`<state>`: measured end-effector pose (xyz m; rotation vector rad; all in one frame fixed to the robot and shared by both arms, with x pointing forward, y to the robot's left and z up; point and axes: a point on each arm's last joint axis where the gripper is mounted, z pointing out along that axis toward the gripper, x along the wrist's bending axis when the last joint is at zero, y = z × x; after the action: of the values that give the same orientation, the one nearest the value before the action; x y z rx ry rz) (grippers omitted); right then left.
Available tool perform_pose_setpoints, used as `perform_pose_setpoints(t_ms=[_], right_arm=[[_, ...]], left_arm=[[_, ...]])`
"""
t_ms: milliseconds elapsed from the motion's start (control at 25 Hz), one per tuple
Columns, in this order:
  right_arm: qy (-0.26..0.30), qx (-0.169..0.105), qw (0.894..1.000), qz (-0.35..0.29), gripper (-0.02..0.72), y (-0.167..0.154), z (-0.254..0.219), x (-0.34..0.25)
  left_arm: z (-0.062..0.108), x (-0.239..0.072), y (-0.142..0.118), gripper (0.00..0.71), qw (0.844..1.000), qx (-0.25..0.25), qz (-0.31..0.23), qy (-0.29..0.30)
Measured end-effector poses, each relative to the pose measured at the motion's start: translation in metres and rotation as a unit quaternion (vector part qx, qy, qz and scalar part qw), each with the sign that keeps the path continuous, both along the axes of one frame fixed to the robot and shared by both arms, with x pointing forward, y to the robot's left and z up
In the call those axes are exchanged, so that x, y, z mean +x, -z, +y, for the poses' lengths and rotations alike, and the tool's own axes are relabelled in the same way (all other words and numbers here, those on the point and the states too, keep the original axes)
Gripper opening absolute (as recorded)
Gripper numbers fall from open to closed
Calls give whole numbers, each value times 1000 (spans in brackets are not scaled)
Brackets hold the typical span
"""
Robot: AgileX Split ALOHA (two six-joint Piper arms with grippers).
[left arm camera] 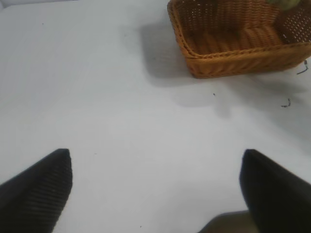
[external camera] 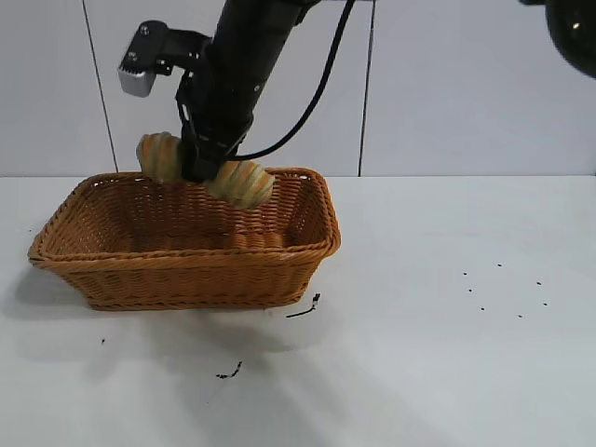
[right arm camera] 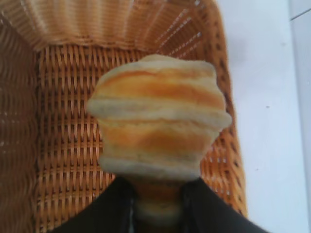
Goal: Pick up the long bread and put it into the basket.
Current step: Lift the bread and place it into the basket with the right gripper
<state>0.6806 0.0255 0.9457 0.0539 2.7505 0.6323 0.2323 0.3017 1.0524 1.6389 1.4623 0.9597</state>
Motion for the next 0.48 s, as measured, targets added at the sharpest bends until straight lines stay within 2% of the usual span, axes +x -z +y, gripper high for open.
perform_pose_setpoints(t_ms=[160,240,320,440,480], right_arm=[[2,4,1000,-1,140,7,1,2],[2,4,1000,1,176,10,2,2],[3,8,1000,1,268,10,2,2],[4,12,1000,0,494,9,3,2],[4,13,1000,0,537,9,3,2]], left_arm=[[0,0,0,696,1000,0,0,0],[0,0,0,696,1000,0,0,0],[0,0,0,696,1000,0,0,0],[0,0,0,696,1000,0,0,0],[0,0,0,696,1000,0,0,0]])
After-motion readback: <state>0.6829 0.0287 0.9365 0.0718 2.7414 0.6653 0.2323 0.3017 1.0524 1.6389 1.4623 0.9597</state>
